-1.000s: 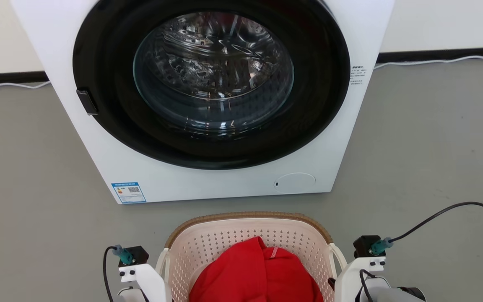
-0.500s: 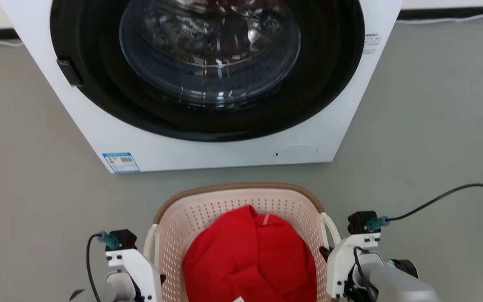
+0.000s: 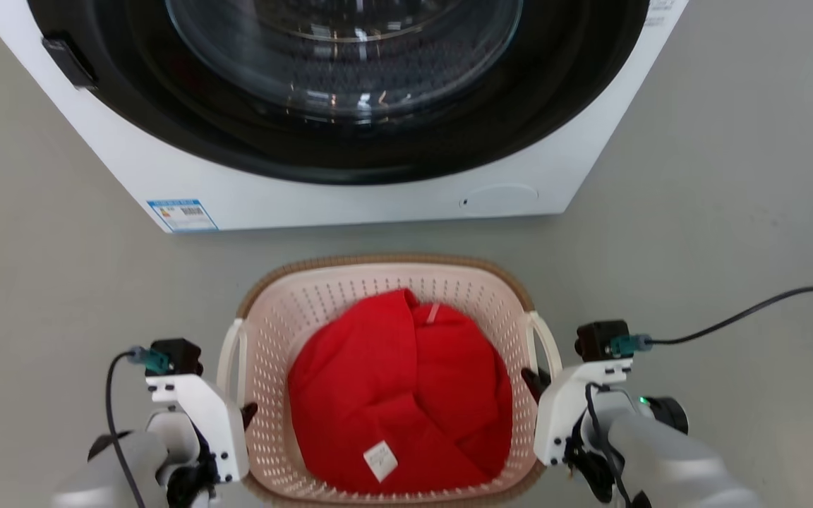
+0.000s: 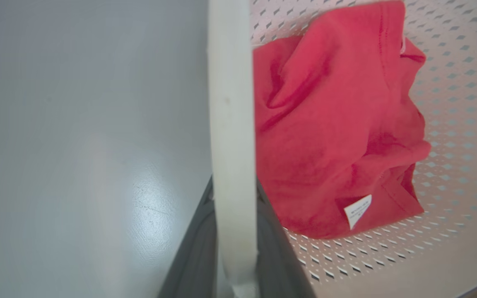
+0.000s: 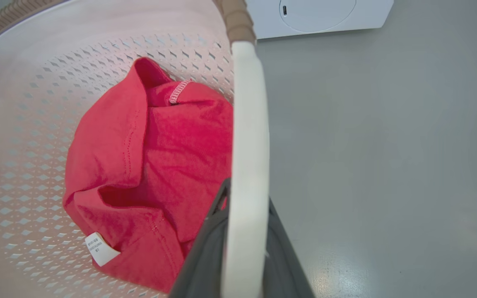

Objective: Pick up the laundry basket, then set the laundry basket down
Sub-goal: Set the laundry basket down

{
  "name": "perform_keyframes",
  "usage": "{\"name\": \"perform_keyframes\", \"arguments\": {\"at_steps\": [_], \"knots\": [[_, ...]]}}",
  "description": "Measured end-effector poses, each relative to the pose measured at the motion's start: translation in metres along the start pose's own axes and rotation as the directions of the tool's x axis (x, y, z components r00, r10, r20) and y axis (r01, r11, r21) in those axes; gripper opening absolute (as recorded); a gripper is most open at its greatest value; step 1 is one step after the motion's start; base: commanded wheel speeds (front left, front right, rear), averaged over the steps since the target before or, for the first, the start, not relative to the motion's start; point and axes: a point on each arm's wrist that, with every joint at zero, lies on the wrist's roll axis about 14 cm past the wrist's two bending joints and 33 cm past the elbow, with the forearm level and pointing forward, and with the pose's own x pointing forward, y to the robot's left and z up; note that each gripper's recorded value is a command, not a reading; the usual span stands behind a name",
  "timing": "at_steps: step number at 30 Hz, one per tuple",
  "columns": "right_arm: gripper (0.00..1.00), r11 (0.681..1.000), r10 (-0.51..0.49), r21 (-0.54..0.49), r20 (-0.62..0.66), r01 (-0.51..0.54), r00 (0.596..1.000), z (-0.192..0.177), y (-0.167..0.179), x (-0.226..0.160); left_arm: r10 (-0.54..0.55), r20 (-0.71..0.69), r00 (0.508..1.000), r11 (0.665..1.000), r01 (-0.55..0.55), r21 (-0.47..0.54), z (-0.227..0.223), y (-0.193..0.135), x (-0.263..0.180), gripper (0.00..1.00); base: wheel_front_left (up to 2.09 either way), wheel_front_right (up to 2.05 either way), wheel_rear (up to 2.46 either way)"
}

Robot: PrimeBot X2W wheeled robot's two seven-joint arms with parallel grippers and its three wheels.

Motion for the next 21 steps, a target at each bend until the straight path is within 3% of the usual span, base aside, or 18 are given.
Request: {"name": "perform_keyframes", "arguments": {"at_steps": [21], "knots": [[0.0, 1.0, 0.015, 0.018, 0.037, -0.015, 0.999, 0.015, -0.008, 0.045, -0.024, 0.024, 0.999, 1.0, 0.024, 0.008, 0.025, 0.024, 0.034, 0.0, 0.0, 0.0, 0.0]]}}
